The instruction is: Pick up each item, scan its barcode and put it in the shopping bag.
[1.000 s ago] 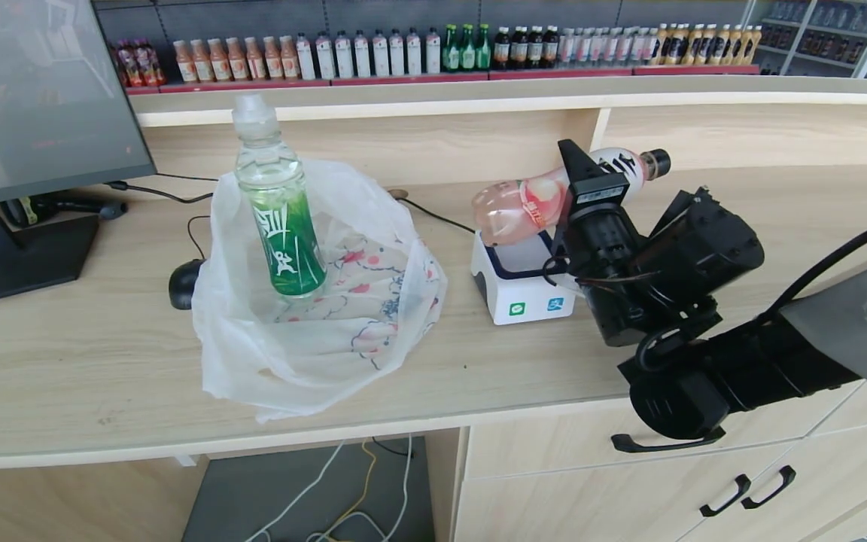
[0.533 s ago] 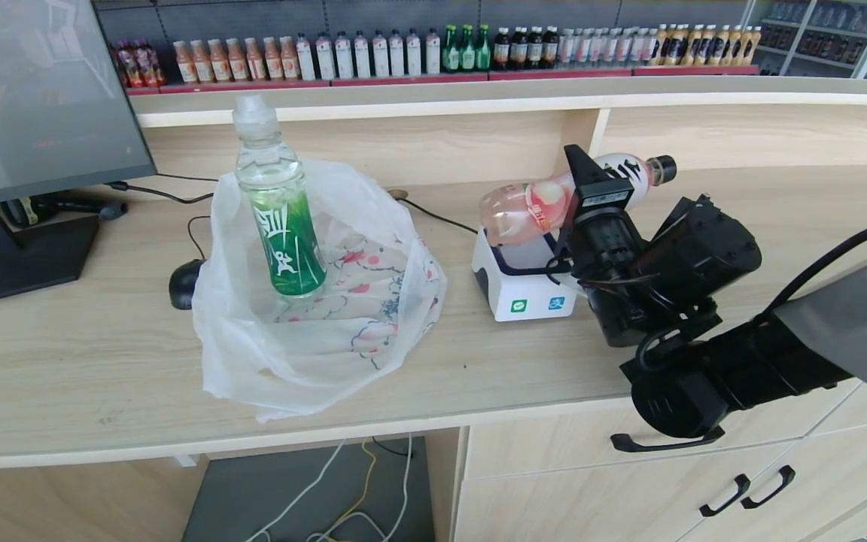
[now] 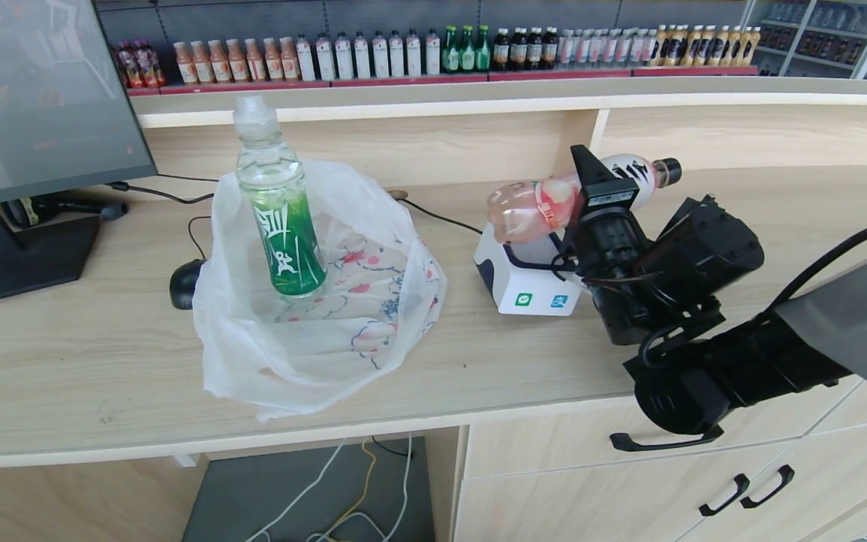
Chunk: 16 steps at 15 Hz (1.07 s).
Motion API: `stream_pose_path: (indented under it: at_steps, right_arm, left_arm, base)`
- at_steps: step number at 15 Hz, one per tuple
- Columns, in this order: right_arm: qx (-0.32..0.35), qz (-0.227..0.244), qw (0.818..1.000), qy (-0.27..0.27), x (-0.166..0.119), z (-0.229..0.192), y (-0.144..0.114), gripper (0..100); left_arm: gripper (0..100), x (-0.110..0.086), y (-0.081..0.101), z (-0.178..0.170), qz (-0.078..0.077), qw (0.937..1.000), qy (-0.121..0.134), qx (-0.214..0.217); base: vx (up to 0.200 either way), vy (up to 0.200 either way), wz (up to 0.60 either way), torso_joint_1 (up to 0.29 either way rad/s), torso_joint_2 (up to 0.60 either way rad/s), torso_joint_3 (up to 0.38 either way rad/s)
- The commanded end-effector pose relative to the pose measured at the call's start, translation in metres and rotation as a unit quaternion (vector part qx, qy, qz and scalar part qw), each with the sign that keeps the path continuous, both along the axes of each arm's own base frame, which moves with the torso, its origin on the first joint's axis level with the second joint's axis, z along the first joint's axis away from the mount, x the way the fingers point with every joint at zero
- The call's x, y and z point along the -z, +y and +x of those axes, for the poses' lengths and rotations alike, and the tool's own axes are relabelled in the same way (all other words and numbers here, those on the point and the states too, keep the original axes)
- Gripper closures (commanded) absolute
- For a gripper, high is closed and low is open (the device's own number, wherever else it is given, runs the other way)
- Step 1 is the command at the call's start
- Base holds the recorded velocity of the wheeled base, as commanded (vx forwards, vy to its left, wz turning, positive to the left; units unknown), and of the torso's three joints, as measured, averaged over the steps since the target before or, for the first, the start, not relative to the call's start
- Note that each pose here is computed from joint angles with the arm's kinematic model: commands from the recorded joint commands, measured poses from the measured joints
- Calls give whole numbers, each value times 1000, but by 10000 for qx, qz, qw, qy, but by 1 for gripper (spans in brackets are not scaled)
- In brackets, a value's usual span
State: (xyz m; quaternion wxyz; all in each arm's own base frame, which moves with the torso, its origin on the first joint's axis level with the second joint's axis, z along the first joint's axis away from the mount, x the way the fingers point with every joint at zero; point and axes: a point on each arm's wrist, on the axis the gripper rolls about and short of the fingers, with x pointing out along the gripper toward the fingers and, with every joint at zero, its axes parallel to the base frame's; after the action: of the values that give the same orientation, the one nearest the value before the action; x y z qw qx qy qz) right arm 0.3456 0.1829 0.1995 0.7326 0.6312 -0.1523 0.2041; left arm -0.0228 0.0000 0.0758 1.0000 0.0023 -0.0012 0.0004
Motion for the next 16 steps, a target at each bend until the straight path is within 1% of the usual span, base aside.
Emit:
stream_pose_path:
  at_steps: [1, 4, 10, 13, 16]
  right_arm:
    - [0, -2, 10000, -6, 0, 0, 0, 100]
    - [15, -28, 9999, -100, -5, 0, 1, 100]
    - [-44, -109, 9985, -537, -29, -1, -3, 100]
    - [1, -212, 9988, -445, -21, 2, -5, 100]
    - [-19, -336, 9990, -297, -9, 4, 4, 100]
  left_arm:
    - [0, 0, 0, 0, 0, 10000, -4, -3]
    - [0, 0, 0, 0, 0, 10000, -4, -3]
    - [0, 0, 0, 0, 0, 10000, -4, -3]
    - [0, 0, 0, 0, 0, 10000, -4, -3]
    - [0, 0, 0, 0, 0, 10000, -4, -3]
  base:
    - [0, 0, 0, 0, 0, 0]
    - [0, 0, 0, 0, 0, 0]
    - [0, 0, 0, 0, 0, 0]
    - [0, 0, 0, 0, 0, 0]
    - [0, 0, 0, 0, 0, 0]
